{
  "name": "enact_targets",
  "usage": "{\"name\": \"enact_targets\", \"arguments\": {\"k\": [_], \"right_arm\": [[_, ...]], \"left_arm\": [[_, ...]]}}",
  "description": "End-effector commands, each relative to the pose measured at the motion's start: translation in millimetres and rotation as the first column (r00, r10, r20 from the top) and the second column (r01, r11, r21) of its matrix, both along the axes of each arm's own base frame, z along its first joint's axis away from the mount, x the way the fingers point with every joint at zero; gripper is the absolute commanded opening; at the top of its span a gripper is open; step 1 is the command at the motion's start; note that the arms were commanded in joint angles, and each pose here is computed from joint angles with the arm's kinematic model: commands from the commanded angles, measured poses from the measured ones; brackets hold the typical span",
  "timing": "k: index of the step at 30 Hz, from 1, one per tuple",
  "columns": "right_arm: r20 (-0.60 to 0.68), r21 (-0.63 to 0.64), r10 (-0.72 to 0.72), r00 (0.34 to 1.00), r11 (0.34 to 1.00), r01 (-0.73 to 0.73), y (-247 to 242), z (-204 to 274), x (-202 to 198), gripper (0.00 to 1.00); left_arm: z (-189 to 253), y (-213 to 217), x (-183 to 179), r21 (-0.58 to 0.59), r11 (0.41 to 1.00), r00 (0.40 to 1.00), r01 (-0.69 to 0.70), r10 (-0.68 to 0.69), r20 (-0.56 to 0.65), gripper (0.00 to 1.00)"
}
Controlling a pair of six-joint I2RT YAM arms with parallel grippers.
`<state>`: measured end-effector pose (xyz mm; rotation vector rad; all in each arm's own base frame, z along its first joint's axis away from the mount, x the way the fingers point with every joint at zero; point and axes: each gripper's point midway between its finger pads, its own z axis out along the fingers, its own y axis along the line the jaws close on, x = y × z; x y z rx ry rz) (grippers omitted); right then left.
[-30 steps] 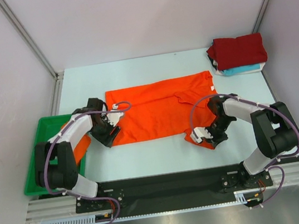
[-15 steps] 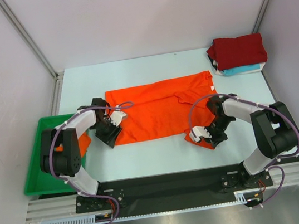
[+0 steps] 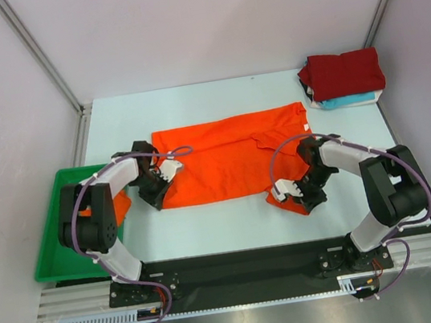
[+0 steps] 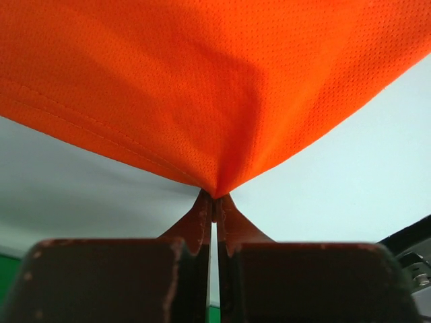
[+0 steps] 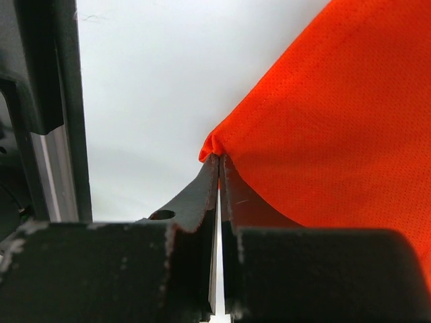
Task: Fold and stack the t-shirts
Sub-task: Fold the tshirt
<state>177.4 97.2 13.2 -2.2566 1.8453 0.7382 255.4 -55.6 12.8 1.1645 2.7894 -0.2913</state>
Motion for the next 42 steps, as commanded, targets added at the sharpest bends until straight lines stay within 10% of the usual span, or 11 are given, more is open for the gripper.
{"name": "enact_targets", "arguments": {"k": [1,27,42], "right_arm": [[0.066,-0.003,-0.059,0.996,0.998,0.059,3,4,29,0.00],[0.311,0.442,-0.535,0.786,0.813,0.378,25,192,167,0.00],[0.330,0.495,-0.656,0.679,0.733,0.467,7,192,259,0.00]], "left_arm": [[7,-7,-5,-0.057,0.998,0.999,0.033,-0.034,-0.007,0.00],[73,-17,50,-0.044,0.995,0.995,0.087,-0.085,0.044,0.00],[62,-5,87,-0.027,0.998,0.998,0.057,-0.057,0.003,0.00]]}}
